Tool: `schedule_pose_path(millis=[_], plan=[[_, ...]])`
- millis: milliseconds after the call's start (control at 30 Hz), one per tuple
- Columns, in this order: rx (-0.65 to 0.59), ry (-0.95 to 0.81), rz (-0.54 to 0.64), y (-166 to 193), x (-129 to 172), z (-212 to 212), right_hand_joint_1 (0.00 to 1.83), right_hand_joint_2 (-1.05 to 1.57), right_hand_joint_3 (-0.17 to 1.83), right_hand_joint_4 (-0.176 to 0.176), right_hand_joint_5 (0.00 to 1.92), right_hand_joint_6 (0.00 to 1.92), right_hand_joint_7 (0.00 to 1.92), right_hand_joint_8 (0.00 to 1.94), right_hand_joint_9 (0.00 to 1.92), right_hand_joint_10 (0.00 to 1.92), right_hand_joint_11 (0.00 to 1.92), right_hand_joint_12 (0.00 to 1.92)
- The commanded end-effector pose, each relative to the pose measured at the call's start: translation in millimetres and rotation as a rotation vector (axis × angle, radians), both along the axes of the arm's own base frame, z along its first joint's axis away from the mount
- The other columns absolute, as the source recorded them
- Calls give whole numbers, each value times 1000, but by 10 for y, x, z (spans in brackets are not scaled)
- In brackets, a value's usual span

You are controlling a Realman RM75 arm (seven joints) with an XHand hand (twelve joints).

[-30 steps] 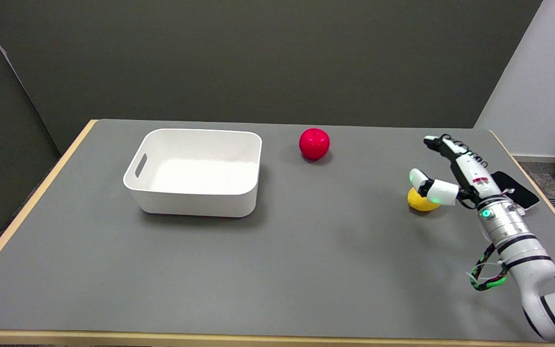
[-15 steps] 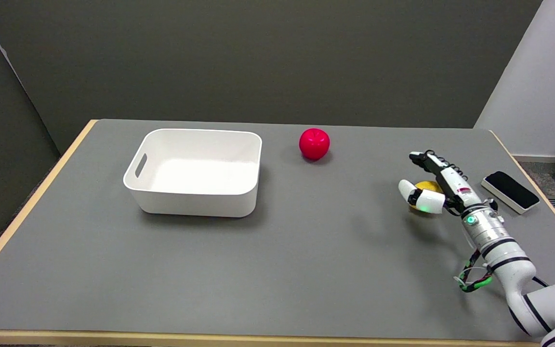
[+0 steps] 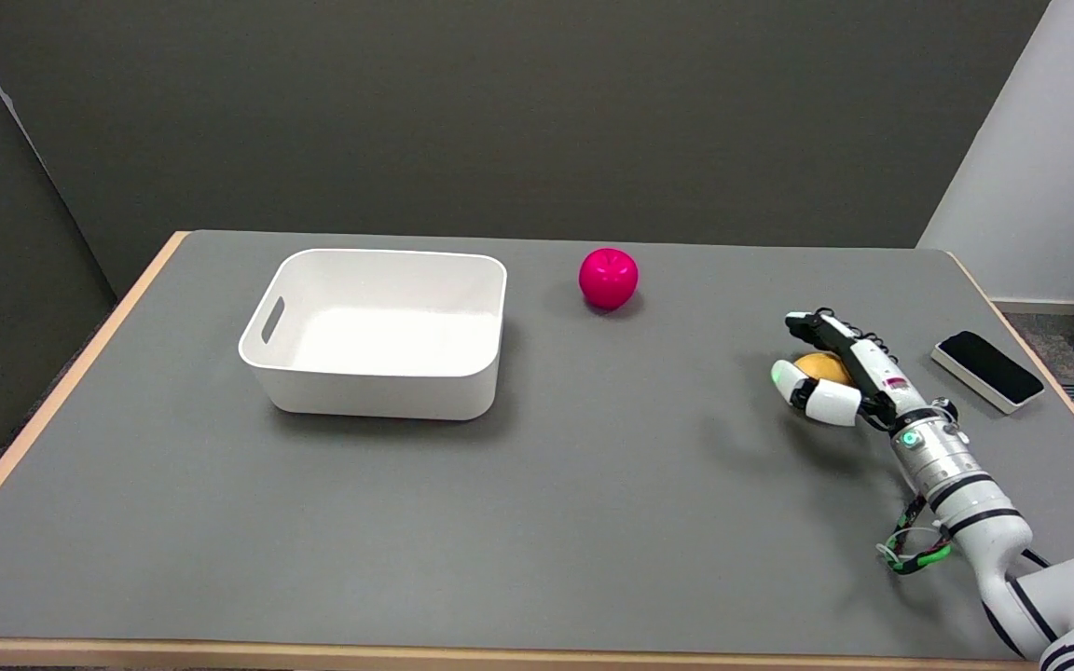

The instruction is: Pick up the lemon.

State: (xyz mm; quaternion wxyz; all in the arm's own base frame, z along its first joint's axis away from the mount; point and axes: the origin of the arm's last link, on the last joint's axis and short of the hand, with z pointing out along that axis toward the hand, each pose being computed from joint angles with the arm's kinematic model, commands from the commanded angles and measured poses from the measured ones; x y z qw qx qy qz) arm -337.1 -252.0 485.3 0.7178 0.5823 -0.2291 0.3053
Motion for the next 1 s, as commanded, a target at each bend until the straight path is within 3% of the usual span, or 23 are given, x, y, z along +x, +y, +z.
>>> schedule_pose_path(millis=[33, 100, 167, 233, 300, 367, 433, 467, 633, 733, 1000], plan=[[55, -11, 69, 52, -18, -26, 519, 757, 824, -88, 362, 709, 493, 845, 390, 1001, 121, 1330], [69, 2, 92, 44, 17, -48, 580, 773, 839, -126, 428, 969, 376, 1353, 481, 1192, 137, 1574], [81, 20, 125, 34, 56, -78, 720, 813, 837, -161, 515, 1275, 160, 1809, 501, 1567, -1, 1865], [87, 19, 151, 10, 76, -112, 950, 1093, 526, -83, 615, 1671, 183, 1936, 446, 1877, -1, 1921], [95, 6, 187, -26, 93, -156, 907, 1040, 711, -68, 600, 1792, 297, 1940, 451, 1915, -1, 1921], [110, -16, 240, -87, 116, -224, 866, 1064, 761, -85, 544, 1898, 367, 1941, 427, 1921, -1, 1921], [123, -46, 282, -144, 128, -277, 816, 1082, 750, -28, 529, 1919, 622, 1941, 711, 1921, 15, 1921], [127, -54, 294, -165, 129, -298, 812, 1072, 766, -16, 535, 1921, 685, 1941, 798, 1921, 81, 1921], [183, -100, 367, -424, 206, -518, 853, 955, 952, -12, 615, 1921, 863, 1941, 1091, 1921, 454, 1921], [249, -95, 395, -636, 333, -687, 866, 912, 1020, -8, 647, 1921, 942, 1941, 1175, 1921, 596, 1921], [355, -68, 415, -1072, 612, -1057, 876, 885, 1063, -7, 668, 1921, 984, 1941, 1201, 1921, 677, 1921]])
